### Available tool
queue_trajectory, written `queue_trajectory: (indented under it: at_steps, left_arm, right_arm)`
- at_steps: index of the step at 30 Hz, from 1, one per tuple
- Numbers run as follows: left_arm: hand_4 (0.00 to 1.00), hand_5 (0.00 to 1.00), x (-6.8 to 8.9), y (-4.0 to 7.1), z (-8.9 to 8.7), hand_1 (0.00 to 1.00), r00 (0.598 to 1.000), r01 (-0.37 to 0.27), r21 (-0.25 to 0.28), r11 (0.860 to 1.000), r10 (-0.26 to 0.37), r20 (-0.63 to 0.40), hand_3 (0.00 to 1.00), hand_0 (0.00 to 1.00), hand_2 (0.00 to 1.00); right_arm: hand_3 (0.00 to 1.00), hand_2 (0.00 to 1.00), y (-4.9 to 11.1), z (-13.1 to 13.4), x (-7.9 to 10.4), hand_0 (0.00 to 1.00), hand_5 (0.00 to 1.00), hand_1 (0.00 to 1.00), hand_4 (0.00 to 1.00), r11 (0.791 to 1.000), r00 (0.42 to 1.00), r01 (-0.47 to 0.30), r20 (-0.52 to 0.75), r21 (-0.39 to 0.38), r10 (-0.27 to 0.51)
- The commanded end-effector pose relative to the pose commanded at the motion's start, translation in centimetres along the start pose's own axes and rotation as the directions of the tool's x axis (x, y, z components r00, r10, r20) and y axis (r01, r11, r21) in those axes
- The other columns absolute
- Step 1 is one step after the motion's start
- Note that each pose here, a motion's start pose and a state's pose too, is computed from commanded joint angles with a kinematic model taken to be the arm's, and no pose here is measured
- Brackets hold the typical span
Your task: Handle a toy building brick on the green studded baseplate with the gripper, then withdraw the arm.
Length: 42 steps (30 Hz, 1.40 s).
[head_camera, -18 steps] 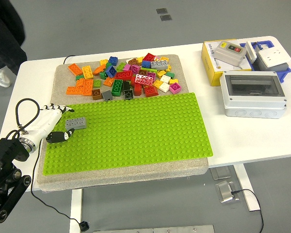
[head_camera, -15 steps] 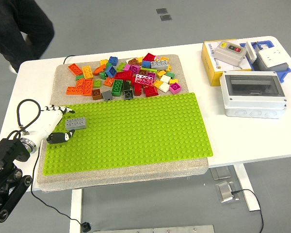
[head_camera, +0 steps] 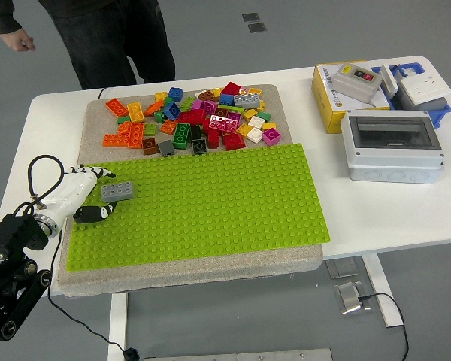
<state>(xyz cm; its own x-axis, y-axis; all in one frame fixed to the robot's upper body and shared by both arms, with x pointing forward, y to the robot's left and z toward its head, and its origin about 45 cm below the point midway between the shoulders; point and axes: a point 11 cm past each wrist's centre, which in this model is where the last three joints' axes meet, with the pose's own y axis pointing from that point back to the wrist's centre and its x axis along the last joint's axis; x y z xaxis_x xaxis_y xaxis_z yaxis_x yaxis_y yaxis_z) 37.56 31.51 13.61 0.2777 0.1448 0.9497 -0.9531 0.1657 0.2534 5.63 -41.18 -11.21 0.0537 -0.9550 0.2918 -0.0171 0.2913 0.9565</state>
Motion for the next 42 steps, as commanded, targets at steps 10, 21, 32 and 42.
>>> queue_trajectory:
  at_steps: [10,21,32,42]
  left_arm:
    - [0.728,0.320,0.03,-0.09,-0.16,0.927,1.000,0.000,0.005,1.000,0.000,-0.005,0.746,0.998,0.905]
    - [0.665,0.283,0.16,-0.23,-0.02,0.920,0.999,-0.015,-0.008,1.000,0.015,-0.032,0.613,0.998,0.887]
    - [0.664,0.279,-0.01,-0.48,0.30,0.918,0.999,-0.010,-0.014,1.000,0.009,-0.050,0.607,0.998,0.883]
    - [0.665,0.283,0.93,-0.43,0.74,0.918,0.998,-0.022,-0.027,0.999,0.021,-0.051,0.601,0.998,0.884]
  right_arm:
    - [0.520,0.686,0.00,0.00,-0.04,0.657,0.706,0.657,0.412,1.000,1.000,0.000,0.000,0.001,0.000]
    - [0.520,0.686,0.00,-0.04,-0.07,0.657,0.705,0.656,0.411,1.000,1.000,0.001,0.001,0.002,-0.001]
    - [0.520,0.686,0.01,-0.11,-0.08,0.656,0.707,0.656,0.410,1.000,1.000,0.000,0.002,0.006,0.000]
    - [0.520,0.685,0.01,-0.14,0.05,0.656,0.707,0.656,0.411,1.000,1.000,-0.003,0.002,0.007,0.003]
